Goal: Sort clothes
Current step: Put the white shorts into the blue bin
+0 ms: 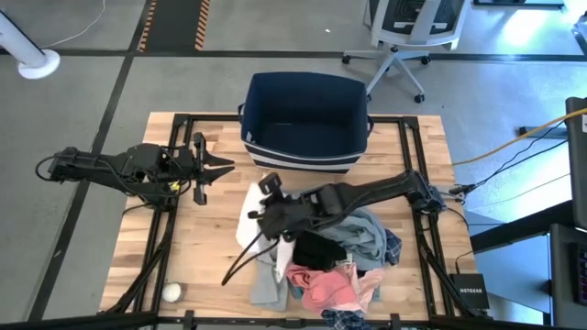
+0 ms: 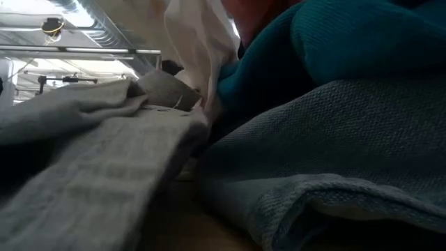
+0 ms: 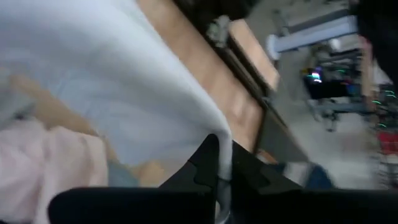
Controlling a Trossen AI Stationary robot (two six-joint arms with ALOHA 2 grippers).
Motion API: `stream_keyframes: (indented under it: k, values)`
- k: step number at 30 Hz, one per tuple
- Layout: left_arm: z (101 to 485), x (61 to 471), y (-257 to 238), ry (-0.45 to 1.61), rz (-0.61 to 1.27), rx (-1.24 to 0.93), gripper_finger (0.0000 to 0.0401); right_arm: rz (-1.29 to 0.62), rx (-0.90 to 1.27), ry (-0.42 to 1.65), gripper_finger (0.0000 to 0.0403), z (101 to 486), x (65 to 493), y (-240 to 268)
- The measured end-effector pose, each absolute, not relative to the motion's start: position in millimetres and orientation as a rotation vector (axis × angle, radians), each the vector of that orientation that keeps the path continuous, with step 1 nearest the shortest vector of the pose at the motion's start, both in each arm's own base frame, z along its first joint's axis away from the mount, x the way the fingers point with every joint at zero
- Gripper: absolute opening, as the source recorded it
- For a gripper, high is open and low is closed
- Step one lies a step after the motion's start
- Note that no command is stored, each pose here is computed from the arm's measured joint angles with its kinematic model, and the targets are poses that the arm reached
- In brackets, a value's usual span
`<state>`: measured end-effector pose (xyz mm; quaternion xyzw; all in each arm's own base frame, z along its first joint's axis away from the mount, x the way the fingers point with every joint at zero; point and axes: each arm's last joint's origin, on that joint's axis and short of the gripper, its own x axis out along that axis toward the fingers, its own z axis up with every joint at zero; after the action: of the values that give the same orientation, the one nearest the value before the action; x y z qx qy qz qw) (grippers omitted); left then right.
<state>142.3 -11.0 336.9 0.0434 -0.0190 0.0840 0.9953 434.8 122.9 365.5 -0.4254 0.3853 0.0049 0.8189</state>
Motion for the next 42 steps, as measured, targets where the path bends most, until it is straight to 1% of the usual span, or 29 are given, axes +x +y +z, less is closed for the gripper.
stream_keyframes:
  k: [4, 12, 15, 18, 23, 32, 38, 42]
  values:
    - [336.6, 142.3, -10.9, -0.035, 0.168, 0.088, 0.0059, -0.066, -0.940, 0.825, 0.0036, 386.5, 417.1, 115.0]
    - [336.5, 142.3, -11.0, -0.034, 0.168, 0.089, 0.0059, -0.239, -0.949, 0.733, 0.0038, 439.3, 378.1, 99.0]
    - [336.6, 142.3, -11.0, -0.036, 0.168, 0.095, 0.0059, -0.327, -1.010, 0.712, 0.0039, 458.9, 362.3, 91.3]
    - [336.9, 142.2, -10.9, -0.038, 0.169, 0.095, 0.0059, -0.427, -1.042, 0.702, 0.0039, 476.6, 348.4, 78.5]
    - [336.9, 142.3, -10.9, -0.038, 0.168, 0.094, 0.0059, -0.519, -1.002, 0.699, 0.0039, 496.6, 329.9, 47.3]
    - [336.9, 142.3, -10.8, -0.038, 0.169, 0.095, 0.0059, -0.591, -0.896, 0.753, 0.0040, 499.1, 328.1, -13.0]
    - [336.8, 142.3, -10.8, -0.037, 0.170, 0.101, 0.0059, -0.526, -0.738, 0.800, 0.0040, 490.0, 323.7, -45.8]
    - [336.8, 142.3, -10.8, -0.036, 0.170, 0.101, 0.0059, -0.471, -0.642, 0.884, 0.0040, 476.5, 323.7, -60.7]
